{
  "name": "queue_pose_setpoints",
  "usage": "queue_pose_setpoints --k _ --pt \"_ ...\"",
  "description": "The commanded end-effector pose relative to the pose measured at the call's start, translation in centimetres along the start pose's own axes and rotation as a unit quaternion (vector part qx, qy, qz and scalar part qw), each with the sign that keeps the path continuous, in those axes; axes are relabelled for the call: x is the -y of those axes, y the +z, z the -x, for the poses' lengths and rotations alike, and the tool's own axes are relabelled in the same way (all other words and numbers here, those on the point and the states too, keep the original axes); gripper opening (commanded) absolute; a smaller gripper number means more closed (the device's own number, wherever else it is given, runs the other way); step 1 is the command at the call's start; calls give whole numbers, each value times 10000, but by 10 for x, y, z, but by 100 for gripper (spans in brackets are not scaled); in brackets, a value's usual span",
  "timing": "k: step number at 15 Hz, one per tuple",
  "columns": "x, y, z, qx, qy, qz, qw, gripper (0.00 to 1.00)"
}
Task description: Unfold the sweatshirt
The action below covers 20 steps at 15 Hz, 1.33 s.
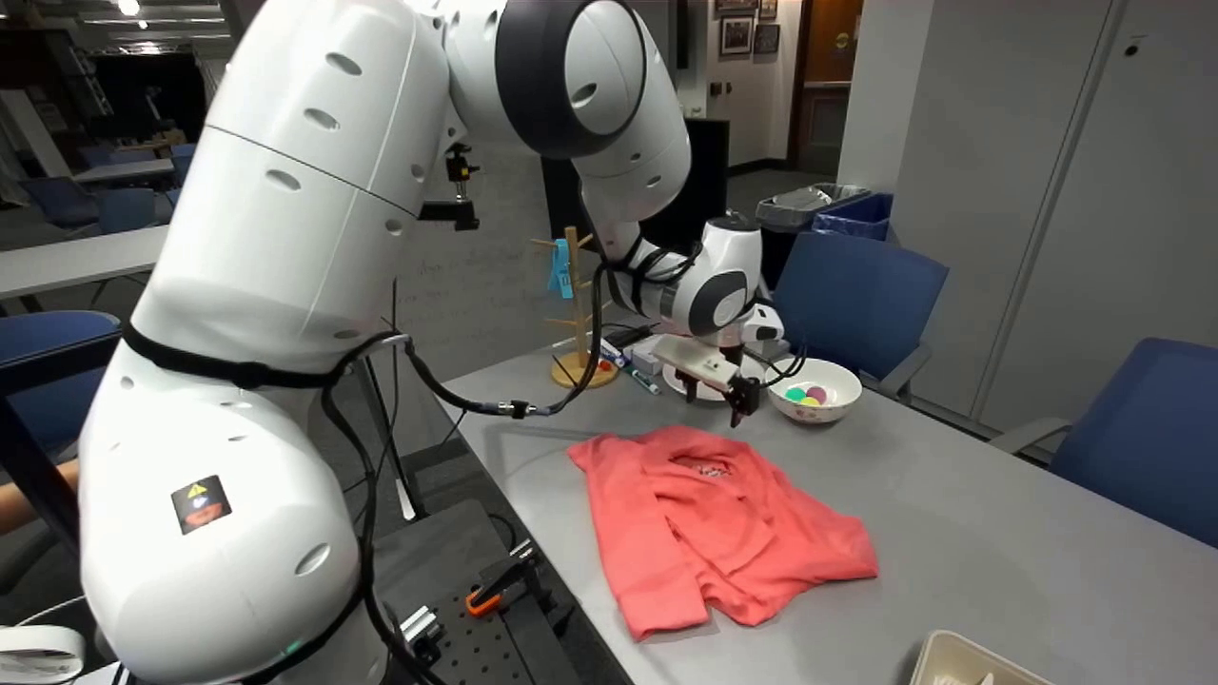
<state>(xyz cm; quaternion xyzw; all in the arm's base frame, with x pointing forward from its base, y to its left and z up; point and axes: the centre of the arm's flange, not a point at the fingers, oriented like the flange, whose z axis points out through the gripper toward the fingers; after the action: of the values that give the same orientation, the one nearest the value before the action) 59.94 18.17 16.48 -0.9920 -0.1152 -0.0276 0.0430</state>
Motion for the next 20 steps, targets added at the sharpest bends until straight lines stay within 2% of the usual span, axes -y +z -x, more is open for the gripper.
queue_pose_setpoints --k 1,6,12,15,18,20 --pt "3 14 16 614 29 -168 9980 100" --pt "15 27 51 1245 -53 -325 9917 100" --pt "34 2 78 1317 -516 -468 9888 100" --pt "42 3 98 1427 -705 -823 9838 100" --pt "45 17 116 1505 -1125 -1300 9735 100" --pt "43 27 124 1504 -1367 -1479 9679 100"
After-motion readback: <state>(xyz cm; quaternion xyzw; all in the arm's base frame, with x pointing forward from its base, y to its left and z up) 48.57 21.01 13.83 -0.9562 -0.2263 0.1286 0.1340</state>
